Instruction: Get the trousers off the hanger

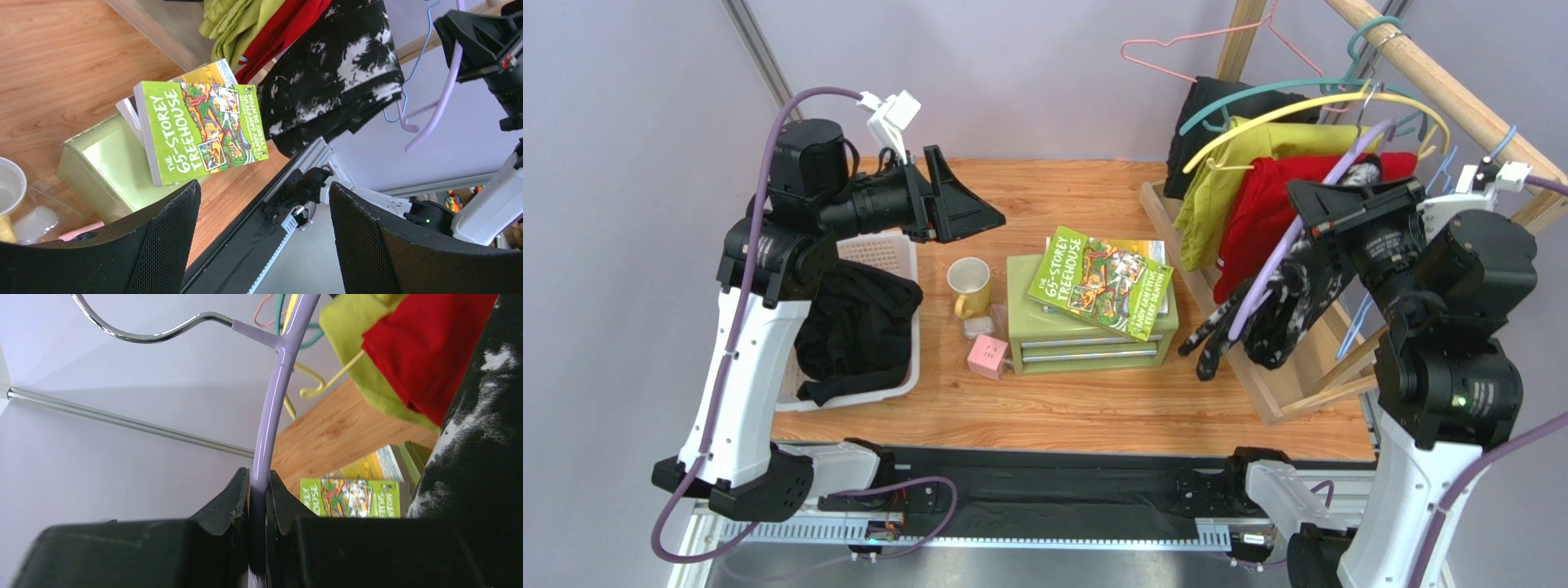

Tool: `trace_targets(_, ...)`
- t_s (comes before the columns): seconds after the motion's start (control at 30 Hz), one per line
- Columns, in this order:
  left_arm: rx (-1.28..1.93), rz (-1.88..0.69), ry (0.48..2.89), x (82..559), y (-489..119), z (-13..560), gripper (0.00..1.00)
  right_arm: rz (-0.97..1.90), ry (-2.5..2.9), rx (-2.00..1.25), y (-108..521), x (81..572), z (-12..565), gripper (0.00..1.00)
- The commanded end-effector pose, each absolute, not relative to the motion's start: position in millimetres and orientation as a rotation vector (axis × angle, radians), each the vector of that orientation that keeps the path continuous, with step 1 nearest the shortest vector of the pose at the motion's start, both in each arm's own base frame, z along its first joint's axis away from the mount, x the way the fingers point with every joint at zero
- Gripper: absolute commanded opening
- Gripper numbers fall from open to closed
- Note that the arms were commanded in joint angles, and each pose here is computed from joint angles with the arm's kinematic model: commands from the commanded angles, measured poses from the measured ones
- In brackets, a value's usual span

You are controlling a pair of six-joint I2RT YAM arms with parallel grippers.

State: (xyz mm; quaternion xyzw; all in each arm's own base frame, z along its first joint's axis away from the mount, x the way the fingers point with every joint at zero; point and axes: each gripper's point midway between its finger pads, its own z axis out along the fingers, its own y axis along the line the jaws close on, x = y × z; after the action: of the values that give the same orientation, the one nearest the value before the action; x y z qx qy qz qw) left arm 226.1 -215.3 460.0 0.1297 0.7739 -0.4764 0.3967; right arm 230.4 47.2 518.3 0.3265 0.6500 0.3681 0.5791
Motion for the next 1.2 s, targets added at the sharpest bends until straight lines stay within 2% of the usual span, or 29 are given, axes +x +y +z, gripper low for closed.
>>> trace_targets(0.0, 0.37, -1.277, 1.959, 213.5, -226.1, 460.6, 0.82, 0.912, 1.469, 0.59, 65.1, 189.2, 548.3, 0.0)
trace_targets(0.27, 0.413, -1.316, 1.978, 201.0, -242.1, 455.7, 0.81, 0.998, 1.57, 0.535, 88.4, 140.7, 530.9, 0.0)
trace_targets(0.77, 0.369, -1.317, 1.957, 162.0, -223.1, 450.8, 0.81, 1.18, 1.603, 0.316, 130.0, 40.5, 534.9, 0.0)
trace_targets(1.17, 0.379, -1.404, 1.917, 135.0, -218.5, 467.2, 0.8, 1.417, 1.492, -0.025, 165.9, -23.7, 586.3, 0.0)
